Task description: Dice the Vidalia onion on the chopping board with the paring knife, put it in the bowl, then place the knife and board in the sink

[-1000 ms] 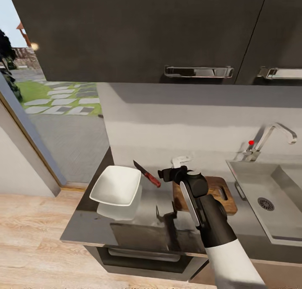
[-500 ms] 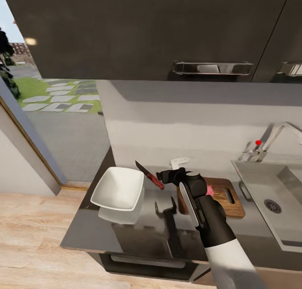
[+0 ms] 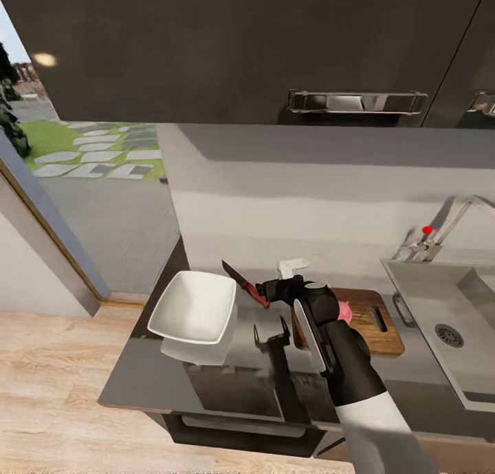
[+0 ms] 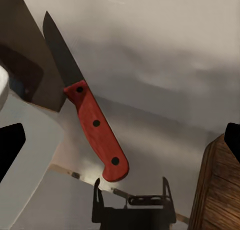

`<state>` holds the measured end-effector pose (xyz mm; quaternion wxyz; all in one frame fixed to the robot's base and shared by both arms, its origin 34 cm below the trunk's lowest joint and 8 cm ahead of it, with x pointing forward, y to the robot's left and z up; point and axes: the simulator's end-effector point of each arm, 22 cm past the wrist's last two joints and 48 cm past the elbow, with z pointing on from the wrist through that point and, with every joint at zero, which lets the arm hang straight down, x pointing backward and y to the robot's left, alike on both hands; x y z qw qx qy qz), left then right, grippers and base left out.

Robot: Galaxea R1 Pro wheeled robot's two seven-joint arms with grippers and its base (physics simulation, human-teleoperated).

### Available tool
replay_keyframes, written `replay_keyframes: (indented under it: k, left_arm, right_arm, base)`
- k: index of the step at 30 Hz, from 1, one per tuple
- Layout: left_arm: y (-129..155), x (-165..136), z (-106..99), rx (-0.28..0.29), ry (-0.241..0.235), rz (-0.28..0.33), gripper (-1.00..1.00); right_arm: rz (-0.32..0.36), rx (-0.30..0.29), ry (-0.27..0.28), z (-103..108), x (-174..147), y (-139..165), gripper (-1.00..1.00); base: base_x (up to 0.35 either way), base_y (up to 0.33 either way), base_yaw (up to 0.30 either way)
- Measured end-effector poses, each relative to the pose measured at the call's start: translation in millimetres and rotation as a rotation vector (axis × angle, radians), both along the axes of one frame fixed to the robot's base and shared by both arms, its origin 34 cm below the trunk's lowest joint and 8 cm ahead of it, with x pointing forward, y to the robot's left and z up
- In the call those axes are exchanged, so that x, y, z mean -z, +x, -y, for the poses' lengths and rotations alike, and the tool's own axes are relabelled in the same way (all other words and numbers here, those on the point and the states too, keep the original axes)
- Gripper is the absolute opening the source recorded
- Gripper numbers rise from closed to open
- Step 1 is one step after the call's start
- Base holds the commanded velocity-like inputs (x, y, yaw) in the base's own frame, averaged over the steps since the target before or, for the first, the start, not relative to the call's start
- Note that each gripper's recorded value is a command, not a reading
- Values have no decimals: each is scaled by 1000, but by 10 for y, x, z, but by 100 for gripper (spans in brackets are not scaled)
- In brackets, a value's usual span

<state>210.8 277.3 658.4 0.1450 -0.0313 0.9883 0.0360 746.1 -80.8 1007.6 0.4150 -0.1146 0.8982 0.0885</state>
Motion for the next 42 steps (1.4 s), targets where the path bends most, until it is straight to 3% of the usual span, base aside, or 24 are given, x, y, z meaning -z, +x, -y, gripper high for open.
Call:
replay_keyframes:
  k: [42]
  left_arm:
    - [-293,72,7,0,-1,-80,100]
  right_arm:
    - [-72,-2,0,-11,496,-15,100]
  base:
    - [30,24,0]
